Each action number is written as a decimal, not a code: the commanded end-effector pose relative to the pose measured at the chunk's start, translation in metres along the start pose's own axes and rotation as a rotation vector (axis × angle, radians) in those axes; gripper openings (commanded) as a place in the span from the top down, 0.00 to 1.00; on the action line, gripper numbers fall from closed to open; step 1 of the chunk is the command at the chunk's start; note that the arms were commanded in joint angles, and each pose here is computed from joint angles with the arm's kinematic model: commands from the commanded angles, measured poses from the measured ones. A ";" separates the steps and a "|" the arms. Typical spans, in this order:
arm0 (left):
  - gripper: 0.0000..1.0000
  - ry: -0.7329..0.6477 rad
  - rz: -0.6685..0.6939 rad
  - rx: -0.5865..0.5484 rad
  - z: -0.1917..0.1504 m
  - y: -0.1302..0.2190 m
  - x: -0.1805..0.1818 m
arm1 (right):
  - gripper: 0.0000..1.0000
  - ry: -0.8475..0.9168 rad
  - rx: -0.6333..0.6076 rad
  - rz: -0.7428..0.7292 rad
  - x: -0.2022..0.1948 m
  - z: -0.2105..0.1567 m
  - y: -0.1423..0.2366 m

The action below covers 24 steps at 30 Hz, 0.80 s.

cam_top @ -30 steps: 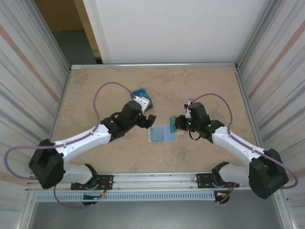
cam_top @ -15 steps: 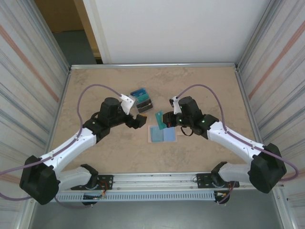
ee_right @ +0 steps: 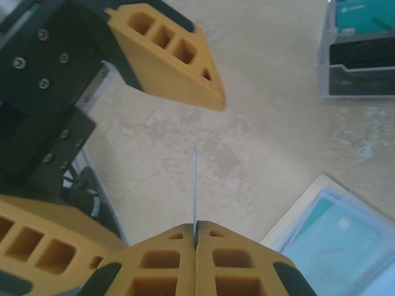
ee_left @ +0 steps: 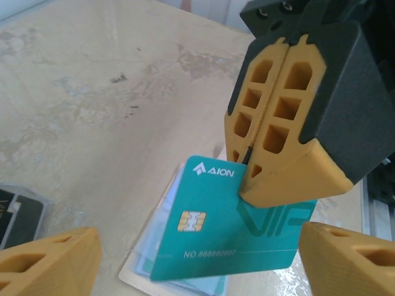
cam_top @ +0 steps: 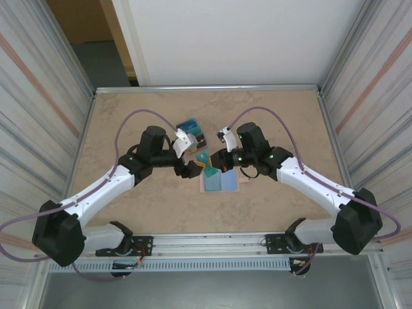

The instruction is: Take the credit cards out of the card holder

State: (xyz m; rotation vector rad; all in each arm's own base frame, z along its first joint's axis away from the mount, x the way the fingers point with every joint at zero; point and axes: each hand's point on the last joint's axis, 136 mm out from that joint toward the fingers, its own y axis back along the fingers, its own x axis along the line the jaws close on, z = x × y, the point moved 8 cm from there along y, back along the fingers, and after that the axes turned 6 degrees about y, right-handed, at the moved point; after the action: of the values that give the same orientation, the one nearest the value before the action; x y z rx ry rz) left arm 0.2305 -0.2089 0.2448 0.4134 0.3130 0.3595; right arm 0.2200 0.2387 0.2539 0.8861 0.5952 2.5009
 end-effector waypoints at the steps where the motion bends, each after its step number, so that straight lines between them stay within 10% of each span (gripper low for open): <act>1: 0.28 -0.050 -0.097 -0.011 0.009 0.000 -0.006 | 1.00 0.068 0.023 0.077 0.014 0.005 0.004; 9: 0.45 -0.037 -0.244 0.030 0.006 -0.005 -0.015 | 1.00 0.116 0.046 0.113 0.022 0.006 0.007; 19: 1.00 -0.059 -0.294 0.043 0.007 -0.006 -0.022 | 1.00 0.135 0.039 0.126 0.025 0.008 0.009; 24: 1.00 -0.058 -0.305 0.031 0.010 -0.004 -0.023 | 0.99 0.138 0.018 0.094 0.023 0.007 0.013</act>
State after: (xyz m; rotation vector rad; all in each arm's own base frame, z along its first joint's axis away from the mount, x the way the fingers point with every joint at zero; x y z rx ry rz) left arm 0.2161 -0.2189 0.2433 0.4351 0.3616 0.0938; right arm 0.2065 0.2390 0.2599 0.8327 0.7052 2.6201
